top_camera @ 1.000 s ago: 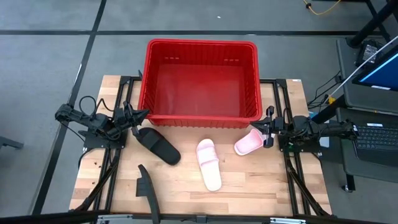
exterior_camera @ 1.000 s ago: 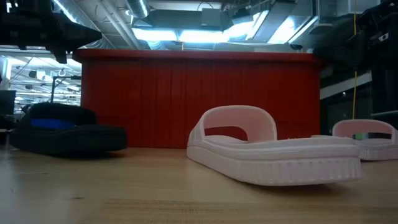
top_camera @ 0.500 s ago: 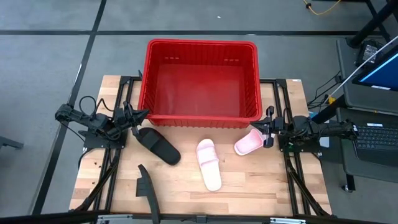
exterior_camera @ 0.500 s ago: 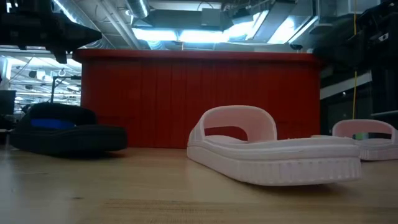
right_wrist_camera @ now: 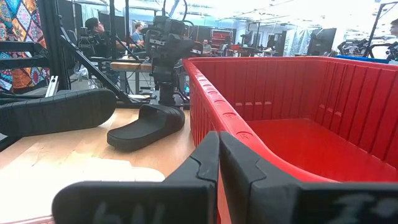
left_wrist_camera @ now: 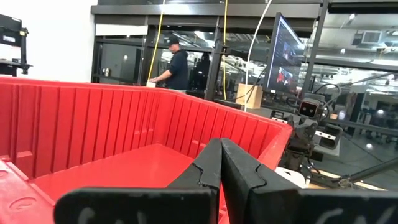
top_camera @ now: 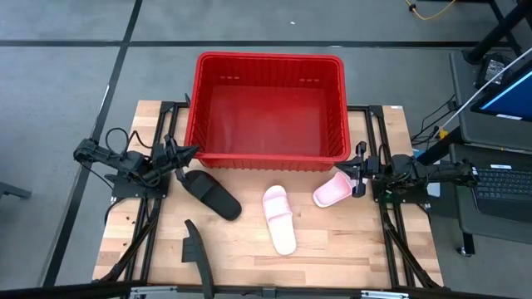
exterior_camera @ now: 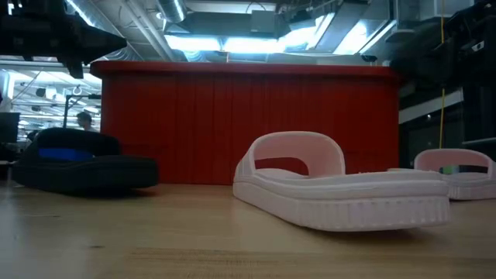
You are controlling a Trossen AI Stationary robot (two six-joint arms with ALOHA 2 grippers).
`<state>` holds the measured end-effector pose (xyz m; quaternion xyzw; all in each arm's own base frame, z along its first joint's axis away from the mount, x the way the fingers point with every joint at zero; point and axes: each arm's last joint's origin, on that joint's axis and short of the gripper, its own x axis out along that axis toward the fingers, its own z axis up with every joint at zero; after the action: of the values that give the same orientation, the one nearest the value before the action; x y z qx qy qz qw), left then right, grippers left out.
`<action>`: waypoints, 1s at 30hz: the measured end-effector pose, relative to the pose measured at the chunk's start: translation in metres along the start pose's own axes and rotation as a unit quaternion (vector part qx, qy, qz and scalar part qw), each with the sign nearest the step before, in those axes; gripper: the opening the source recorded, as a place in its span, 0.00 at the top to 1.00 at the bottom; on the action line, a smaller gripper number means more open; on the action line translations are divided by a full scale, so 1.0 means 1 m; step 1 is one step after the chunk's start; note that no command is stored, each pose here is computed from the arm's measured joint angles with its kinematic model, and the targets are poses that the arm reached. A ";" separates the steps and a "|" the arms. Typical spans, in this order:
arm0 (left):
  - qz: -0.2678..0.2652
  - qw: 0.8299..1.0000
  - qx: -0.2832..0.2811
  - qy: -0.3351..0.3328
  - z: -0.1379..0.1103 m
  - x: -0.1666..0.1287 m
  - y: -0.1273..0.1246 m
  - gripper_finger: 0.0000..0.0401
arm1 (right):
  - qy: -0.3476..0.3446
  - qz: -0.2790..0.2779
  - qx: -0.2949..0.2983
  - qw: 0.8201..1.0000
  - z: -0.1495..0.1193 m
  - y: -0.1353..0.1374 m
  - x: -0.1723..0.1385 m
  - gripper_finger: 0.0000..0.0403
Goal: Pick and place slides into bin
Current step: Put the right pink slide into the red container
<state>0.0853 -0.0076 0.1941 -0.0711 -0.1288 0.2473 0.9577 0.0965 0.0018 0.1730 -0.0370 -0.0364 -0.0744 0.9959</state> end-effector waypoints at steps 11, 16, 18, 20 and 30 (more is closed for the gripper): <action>-0.002 0.999 -0.034 -0.002 0.001 0.000 0.000 1.00 | -0.001 0.000 0.014 1.000 0.000 0.000 0.000 0.96; -0.002 0.999 -0.034 -0.002 0.000 0.000 0.000 1.00 | -0.001 0.000 0.015 1.000 0.000 0.000 0.000 0.96; -0.002 0.999 -0.033 -0.001 0.000 0.000 0.000 1.00 | -0.001 0.000 0.017 1.000 0.000 0.000 0.000 0.96; -0.002 0.999 -0.033 -0.001 0.000 0.000 0.000 1.00 | -0.001 0.000 0.017 1.000 0.000 0.000 0.000 0.96; -0.013 1.000 0.002 -0.002 0.000 0.000 -0.001 1.00 | -0.002 0.000 0.016 1.000 0.000 0.000 0.000 0.96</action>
<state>0.0855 -0.0083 0.1946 -0.0674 -0.1308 0.2349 0.9608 0.0965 0.0018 0.1732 -0.0215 -0.0391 -0.0741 0.9963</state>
